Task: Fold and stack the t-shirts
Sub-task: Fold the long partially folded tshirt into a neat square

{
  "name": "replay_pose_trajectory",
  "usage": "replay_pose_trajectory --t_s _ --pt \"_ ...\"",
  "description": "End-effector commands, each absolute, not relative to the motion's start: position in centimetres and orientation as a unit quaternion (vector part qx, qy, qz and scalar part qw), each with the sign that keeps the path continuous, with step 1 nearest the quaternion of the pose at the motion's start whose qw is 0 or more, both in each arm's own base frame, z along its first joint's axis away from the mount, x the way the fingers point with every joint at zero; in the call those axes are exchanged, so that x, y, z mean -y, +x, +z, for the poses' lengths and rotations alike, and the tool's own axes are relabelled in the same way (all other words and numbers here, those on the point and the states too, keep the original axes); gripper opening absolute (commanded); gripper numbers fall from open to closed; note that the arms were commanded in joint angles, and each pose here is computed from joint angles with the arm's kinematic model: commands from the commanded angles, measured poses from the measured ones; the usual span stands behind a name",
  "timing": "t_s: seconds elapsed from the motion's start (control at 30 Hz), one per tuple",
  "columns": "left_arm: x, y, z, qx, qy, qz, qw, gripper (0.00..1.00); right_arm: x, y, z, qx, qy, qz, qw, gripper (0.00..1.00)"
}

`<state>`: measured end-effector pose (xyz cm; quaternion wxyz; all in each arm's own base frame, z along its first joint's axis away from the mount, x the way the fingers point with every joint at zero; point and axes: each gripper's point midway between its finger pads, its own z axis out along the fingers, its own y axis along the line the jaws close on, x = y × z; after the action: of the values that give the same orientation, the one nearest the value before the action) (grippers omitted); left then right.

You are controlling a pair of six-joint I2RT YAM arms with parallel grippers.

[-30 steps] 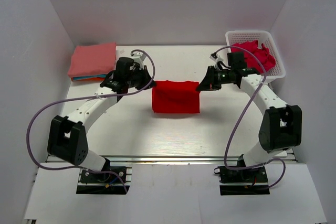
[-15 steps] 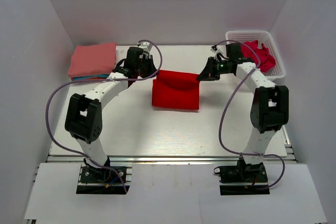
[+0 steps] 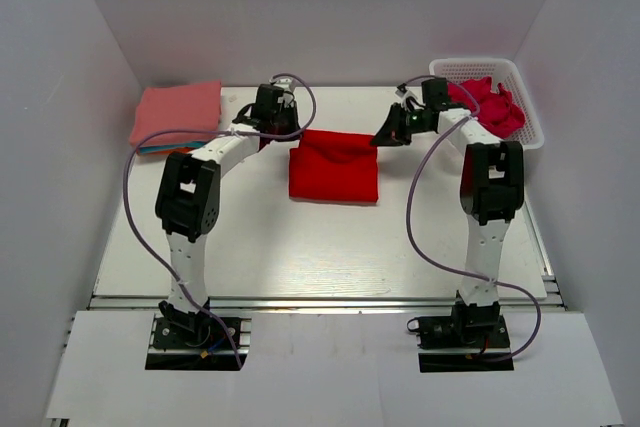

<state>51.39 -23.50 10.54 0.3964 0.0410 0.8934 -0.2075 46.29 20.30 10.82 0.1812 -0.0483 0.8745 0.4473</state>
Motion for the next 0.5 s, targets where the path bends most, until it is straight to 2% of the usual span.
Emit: replay_pose_trajectory --t_s 0.0,0.07,0.1,0.13,0.17,0.2,0.23,0.33,0.47 --pt "21.9 53.8 13.0 -0.88 0.028 -0.193 0.433 0.0 -19.8 48.7 11.4 -0.869 -0.057 0.441 0.217 0.03" --pt "21.8 54.2 12.1 -0.888 0.024 -0.184 0.421 0.0 -19.8 49.7 10.8 -0.871 -0.054 0.436 0.22 0.11" --pt "21.1 55.0 12.6 -0.886 0.012 -0.178 0.428 0.05 -20.0 50.5 11.8 -0.866 -0.06 0.439 0.232 0.21" --pt "21.2 55.1 12.5 -0.887 0.011 -0.177 0.426 0.21 -19.9 50.9 11.3 -0.868 -0.056 0.437 0.227 0.29" --pt "20.3 55.5 12.3 -0.89 0.003 -0.168 0.425 0.8 -19.7 51.4 10.9 -0.871 -0.05 0.433 0.226 0.41" --pt "20.1 56.1 13.1 -0.885 -0.007 -0.162 0.436 1.0 -19.7 52.6 12.5 -0.866 -0.06 0.431 0.248 0.8" --pt "19.5 56.3 13.5 -0.885 -0.012 -0.16 0.437 1.0 -19.4 53.3 13.1 -0.87 -0.055 0.421 0.252 0.9" --pt "19.2 56.1 15.4 -0.878 -0.01 -0.157 0.452 1.0 -18.8 54.5 15.4 -0.87 -0.06 0.392 0.292 0.9" --pt "20.0 53.7 15.0 -0.882 0.019 -0.189 0.431 1.0 -18.7 52.2 15.5 -0.87 -0.067 0.389 0.295 0.9"
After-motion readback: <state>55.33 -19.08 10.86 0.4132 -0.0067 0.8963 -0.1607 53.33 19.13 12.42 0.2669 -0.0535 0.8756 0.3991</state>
